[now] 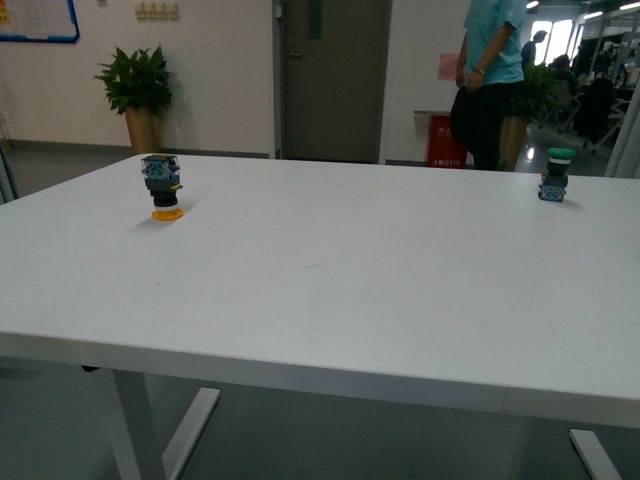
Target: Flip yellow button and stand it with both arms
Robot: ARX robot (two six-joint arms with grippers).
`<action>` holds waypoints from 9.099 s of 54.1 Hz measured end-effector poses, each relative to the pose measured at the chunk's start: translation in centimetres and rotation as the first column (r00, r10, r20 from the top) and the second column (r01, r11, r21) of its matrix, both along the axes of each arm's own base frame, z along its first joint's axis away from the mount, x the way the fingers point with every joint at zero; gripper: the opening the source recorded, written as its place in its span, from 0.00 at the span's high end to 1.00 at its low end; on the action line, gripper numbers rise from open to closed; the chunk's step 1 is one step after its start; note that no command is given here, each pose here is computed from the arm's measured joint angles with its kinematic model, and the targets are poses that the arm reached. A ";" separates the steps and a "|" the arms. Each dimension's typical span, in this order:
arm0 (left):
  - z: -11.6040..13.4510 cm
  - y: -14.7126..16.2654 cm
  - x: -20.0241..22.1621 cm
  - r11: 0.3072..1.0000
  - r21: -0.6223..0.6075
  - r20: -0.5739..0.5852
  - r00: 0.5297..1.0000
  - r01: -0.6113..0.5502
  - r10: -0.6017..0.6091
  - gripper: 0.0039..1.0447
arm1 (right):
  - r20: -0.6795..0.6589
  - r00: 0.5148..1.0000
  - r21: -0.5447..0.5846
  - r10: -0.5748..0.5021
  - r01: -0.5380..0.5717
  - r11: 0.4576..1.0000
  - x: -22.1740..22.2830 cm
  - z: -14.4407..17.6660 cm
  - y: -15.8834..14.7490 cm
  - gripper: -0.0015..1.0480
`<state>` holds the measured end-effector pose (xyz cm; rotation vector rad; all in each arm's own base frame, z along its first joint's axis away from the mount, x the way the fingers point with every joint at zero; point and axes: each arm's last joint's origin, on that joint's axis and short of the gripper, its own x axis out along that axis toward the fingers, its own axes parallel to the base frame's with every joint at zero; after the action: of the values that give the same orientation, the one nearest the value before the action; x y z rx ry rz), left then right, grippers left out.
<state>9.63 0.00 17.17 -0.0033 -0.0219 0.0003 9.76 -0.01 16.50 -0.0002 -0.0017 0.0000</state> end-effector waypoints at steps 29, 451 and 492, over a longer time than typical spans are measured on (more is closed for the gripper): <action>0.0 0.0 0.0 1.000 0.000 0.000 1.000 0.000 0.000 0.06 | 0.000 1.000 0.000 0.000 0.000 1.000 0.0 0.0 0.0 0.07; 10.9 -22.2 33.0 -0.135 -0.893 0.292 0.325 0.430 -0.899 0.51 | -0.005 0.928 0.992 0.372 -0.041 0.117 22.4 14.2 3.7 0.65; 11.4 0.0 15.2 0.984 0.178 -0.007 1.000 -0.007 0.008 0.30 | -0.017 0.946 0.982 0.324 -0.046 0.185 21.4 13.7 1.3 0.65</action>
<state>24.88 0.00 28.55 0.1756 -0.0146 0.0063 31.13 1.26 30.21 1.3634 0.2400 0.2626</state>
